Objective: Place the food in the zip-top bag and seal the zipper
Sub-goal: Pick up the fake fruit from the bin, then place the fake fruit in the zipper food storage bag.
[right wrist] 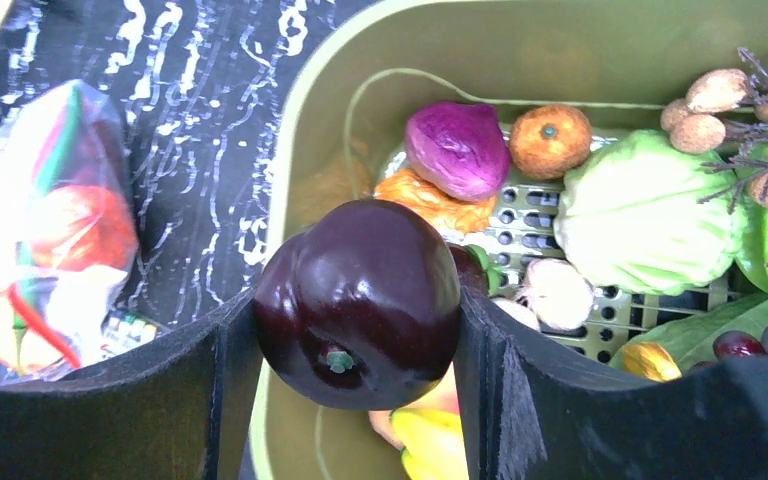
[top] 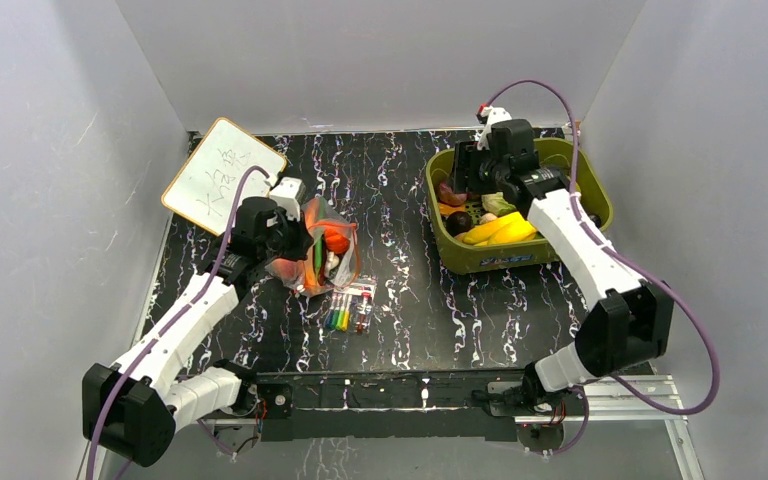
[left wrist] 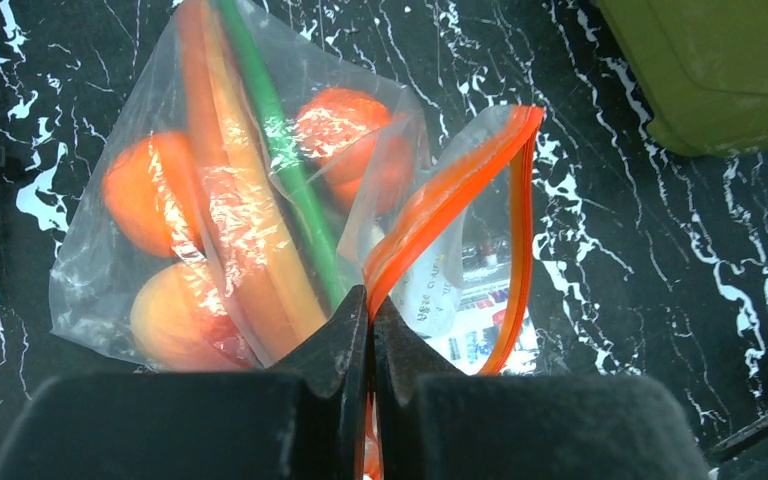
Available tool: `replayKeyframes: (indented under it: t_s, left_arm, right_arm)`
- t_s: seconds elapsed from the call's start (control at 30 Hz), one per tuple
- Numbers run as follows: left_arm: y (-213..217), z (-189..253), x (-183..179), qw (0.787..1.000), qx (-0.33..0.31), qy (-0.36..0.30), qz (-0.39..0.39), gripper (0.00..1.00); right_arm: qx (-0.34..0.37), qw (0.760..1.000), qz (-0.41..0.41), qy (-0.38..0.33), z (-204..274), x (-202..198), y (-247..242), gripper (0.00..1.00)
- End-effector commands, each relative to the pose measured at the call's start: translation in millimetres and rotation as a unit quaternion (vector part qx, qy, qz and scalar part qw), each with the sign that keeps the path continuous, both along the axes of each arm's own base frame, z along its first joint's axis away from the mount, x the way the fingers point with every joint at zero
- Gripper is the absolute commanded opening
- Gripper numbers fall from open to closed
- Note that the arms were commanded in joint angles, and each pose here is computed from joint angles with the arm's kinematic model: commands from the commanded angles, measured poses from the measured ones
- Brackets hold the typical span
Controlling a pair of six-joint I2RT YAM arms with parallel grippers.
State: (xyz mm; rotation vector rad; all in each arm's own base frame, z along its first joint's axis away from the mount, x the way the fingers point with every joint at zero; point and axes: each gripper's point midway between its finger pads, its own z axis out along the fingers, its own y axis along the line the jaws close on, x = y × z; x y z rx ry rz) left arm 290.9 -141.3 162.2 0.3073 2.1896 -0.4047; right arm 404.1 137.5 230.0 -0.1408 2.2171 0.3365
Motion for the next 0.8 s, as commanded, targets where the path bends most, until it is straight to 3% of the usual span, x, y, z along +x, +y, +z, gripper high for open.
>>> replayKeyframes:
  t_s: [0.0, 0.33, 0.5, 0.77]
  left_arm:
    - [-10.2, 31.9, 2.9, 0.999, -0.041, -0.021, -0.001, 0.00]
    - [-13.0, 44.1, 7.9, 0.999, -0.049, -0.013, 0.007, 0.00]
    - [-17.9, 55.8, 8.5, 0.998, -0.061, -0.014, 0.000, 0.00]
    - [-21.6, 68.4, 3.5, 0.997, -0.074, -0.015, -0.010, 0.00]
  right_arm:
    - [0.048, 0.994, 0.058, -0.081, 49.2, -11.7, 25.7, 0.41]
    - [0.082, 0.964, 0.204, -0.150, 84.8, -63.3, 110.2, 0.43]
    - [0.086, 0.924, 0.301, -0.221, 98.8, -98.5, 162.9, 0.45]
    - [0.076, 0.866, 0.418, -0.262, 83.5, -142.3, 223.1, 0.48]
